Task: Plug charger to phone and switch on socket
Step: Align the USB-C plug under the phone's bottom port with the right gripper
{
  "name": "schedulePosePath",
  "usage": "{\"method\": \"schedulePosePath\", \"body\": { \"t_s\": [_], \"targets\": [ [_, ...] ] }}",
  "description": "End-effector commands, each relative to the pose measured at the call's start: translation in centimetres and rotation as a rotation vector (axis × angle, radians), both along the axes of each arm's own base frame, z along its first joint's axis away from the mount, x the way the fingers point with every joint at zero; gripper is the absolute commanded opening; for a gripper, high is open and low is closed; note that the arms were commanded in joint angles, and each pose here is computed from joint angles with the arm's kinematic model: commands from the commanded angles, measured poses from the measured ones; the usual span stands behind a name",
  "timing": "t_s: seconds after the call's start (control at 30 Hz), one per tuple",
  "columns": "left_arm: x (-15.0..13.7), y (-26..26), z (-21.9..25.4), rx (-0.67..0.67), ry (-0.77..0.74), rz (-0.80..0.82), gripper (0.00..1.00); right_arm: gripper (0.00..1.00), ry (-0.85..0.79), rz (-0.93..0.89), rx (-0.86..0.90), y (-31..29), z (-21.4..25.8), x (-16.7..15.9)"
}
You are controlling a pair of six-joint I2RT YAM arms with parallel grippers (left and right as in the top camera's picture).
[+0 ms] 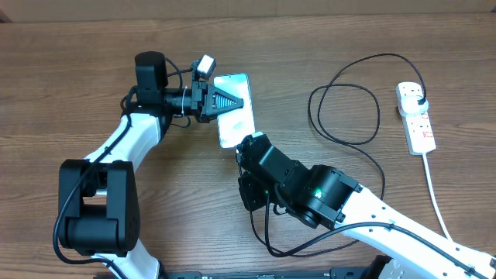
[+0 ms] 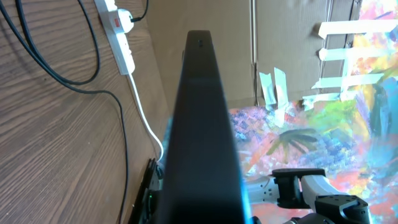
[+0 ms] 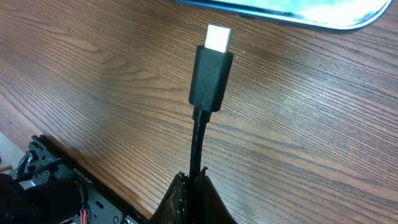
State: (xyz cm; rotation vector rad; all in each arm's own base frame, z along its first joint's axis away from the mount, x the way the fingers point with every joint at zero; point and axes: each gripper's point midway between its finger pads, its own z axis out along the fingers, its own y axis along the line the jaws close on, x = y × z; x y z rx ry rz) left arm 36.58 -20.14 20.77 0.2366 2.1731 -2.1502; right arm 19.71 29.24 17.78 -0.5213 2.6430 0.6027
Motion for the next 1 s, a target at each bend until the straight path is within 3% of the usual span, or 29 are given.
{"method": "schedulePosePath", "body": {
  "t_s": [0.0,0.97],
  "targets": [
    [-0.4,-0.2,0.8,-0.024,-0.039,-0.042,0.04,0.04,-0.023,-0.009,0.001,-0.1,0.3,0.8],
    [-0.4,-0.2,0.8,-0.024,-0.039,-0.041,0.04,0.04,-0.001,-0.013,-0.024,0.0,-0.9,1.1]
  ]
}}
